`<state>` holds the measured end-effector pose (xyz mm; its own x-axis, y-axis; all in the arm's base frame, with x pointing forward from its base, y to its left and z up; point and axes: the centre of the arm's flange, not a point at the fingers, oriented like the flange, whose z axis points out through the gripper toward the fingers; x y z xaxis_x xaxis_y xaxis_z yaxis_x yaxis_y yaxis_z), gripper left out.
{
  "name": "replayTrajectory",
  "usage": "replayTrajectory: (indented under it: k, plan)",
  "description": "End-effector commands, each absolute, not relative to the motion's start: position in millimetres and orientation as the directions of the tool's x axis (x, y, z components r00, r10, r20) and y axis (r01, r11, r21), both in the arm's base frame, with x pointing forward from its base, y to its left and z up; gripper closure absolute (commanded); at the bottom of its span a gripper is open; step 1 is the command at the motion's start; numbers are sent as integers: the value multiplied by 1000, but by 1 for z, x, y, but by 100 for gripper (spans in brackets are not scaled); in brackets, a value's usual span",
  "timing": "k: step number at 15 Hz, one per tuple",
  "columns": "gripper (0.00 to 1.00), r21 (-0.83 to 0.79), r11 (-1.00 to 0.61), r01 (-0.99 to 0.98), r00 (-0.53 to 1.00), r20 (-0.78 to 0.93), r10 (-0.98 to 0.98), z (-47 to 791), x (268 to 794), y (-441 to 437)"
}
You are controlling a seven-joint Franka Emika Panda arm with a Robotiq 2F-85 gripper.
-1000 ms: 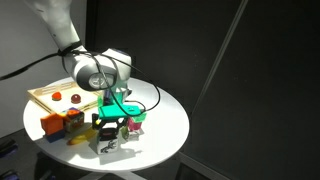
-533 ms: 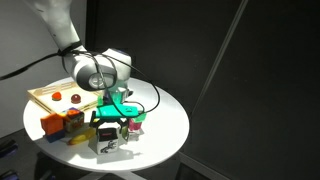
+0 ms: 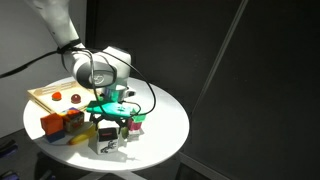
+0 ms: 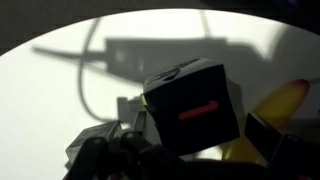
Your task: Remove the block with a red number on top from the stack and put it on the table
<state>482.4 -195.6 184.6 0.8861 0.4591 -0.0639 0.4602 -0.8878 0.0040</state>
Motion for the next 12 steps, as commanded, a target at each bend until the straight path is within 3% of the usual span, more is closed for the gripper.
replayTrajectory:
  k: [1, 12]
  plan:
    - [0, 10, -936, 352, 933, -82, 350, 202, 478, -188]
    - [0, 14, -993, 117, 991, -62, 116, 241, 465, -172]
